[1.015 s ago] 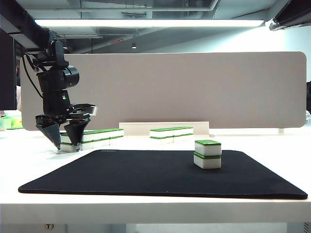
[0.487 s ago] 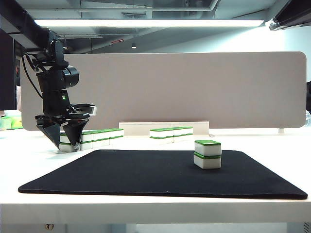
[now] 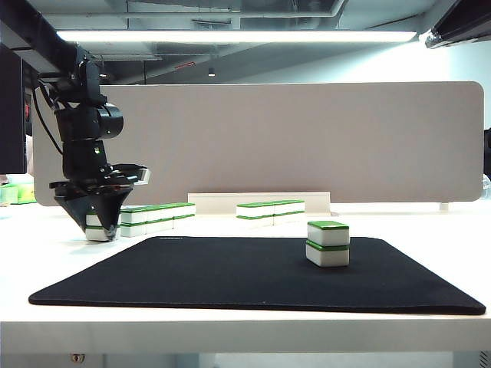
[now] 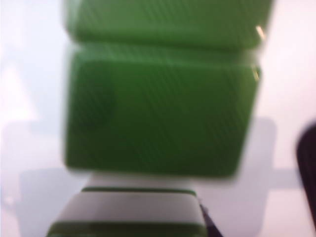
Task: Take a mahjong tile from the mahjong wall and then place it on the table close to you.
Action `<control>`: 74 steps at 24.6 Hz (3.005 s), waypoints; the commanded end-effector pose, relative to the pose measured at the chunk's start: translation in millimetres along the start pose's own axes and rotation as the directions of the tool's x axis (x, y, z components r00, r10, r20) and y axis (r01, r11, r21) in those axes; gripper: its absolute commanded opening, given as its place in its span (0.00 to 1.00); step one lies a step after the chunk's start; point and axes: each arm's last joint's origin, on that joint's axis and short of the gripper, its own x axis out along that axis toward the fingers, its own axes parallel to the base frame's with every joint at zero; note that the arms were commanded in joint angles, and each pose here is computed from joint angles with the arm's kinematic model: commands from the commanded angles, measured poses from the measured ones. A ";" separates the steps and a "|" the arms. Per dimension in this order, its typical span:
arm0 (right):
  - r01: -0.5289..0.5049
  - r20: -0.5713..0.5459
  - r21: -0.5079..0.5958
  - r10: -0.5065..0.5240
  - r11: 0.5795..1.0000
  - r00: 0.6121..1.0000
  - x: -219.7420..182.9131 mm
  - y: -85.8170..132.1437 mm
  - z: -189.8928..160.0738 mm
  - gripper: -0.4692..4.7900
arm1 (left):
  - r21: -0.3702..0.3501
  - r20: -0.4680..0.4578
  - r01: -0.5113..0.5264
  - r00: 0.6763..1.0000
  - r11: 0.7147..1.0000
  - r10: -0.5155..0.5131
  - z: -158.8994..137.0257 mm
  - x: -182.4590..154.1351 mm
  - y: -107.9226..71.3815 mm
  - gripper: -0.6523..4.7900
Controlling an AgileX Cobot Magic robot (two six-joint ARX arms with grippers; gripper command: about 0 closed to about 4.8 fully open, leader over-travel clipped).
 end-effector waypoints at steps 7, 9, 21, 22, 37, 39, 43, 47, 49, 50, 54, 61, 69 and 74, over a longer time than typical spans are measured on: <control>0.000 0.012 -0.008 0.000 1.000 1.000 -0.2 0.2 1.9 0.09 | 0.019 0.027 0.013 1.000 1.000 -0.014 0.2 -51.4 -28.4 0.53; 0.001 0.012 -0.008 -0.001 1.000 1.000 -0.2 0.2 1.9 0.09 | 0.065 0.043 0.024 0.999 0.998 -0.027 3.9 -59.7 -44.3 0.53; 0.001 0.013 -0.008 -0.001 1.000 1.000 -0.2 0.2 1.9 0.09 | 0.420 -0.023 0.097 0.995 0.902 -0.097 18.9 -54.9 -153.4 0.53; 0.001 0.012 -0.008 -0.001 1.000 1.000 -0.2 0.2 1.9 0.09 | 0.443 -0.025 0.101 0.995 0.891 -0.100 19.3 -54.7 -159.4 0.53; 0.002 0.009 -0.007 -0.002 1.000 1.000 0.5 -0.2 1.6 0.09 | 0.600 -0.129 0.182 0.983 0.779 -0.131 6.5 -26.6 -244.8 0.53; 0.002 0.009 -0.007 -0.002 1.000 1.000 0.5 -0.2 1.6 0.09 | 0.618 -0.131 0.186 0.982 0.764 -0.133 3.8 -19.2 -255.8 0.53; 0.003 0.009 -0.008 -0.003 1.000 1.000 0.5 -0.2 1.6 0.09 | 0.657 -0.140 0.200 0.980 0.727 -0.143 -4.3 -4.6 -282.0 0.53; 0.028 0.009 -0.007 -0.028 1.000 1.000 0.5 -1.0 1.6 0.09 | 0.684 -0.122 0.191 0.981 0.704 -0.148 -5.2 -3.7 -297.4 0.53; 0.028 0.009 -0.007 -0.028 1.000 1.000 0.5 -1.0 1.6 0.09 | 0.684 -0.120 0.191 0.981 0.704 -0.149 -4.9 -3.0 -297.5 0.53; 0.028 0.009 -0.007 -0.028 1.000 1.000 0.5 -1.0 1.6 0.09 | 0.685 -0.117 0.190 0.982 0.704 -0.151 -4.5 -2.7 -297.6 0.53; 0.028 0.009 -0.007 -0.028 1.000 1.000 0.5 -1.0 1.6 0.09 | 0.682 -0.119 0.218 0.975 0.698 -0.188 -4.5 -1.5 -298.7 0.53; 0.028 0.009 -0.007 -0.028 1.000 1.000 0.6 -1.0 1.6 0.09 | 0.672 -0.151 0.245 0.969 0.699 -0.194 -10.1 11.0 -298.3 0.53; 0.028 0.009 -0.007 -0.028 1.000 1.000 1.0 -1.1 1.6 0.09 | 0.649 -0.174 0.249 0.969 0.719 -0.178 -12.4 10.5 -297.7 0.75; 0.028 0.011 -0.008 -0.028 1.000 1.000 1.4 -1.2 1.8 0.09 | 0.637 -0.208 0.265 0.963 0.724 -0.169 -15.6 9.1 -296.7 0.76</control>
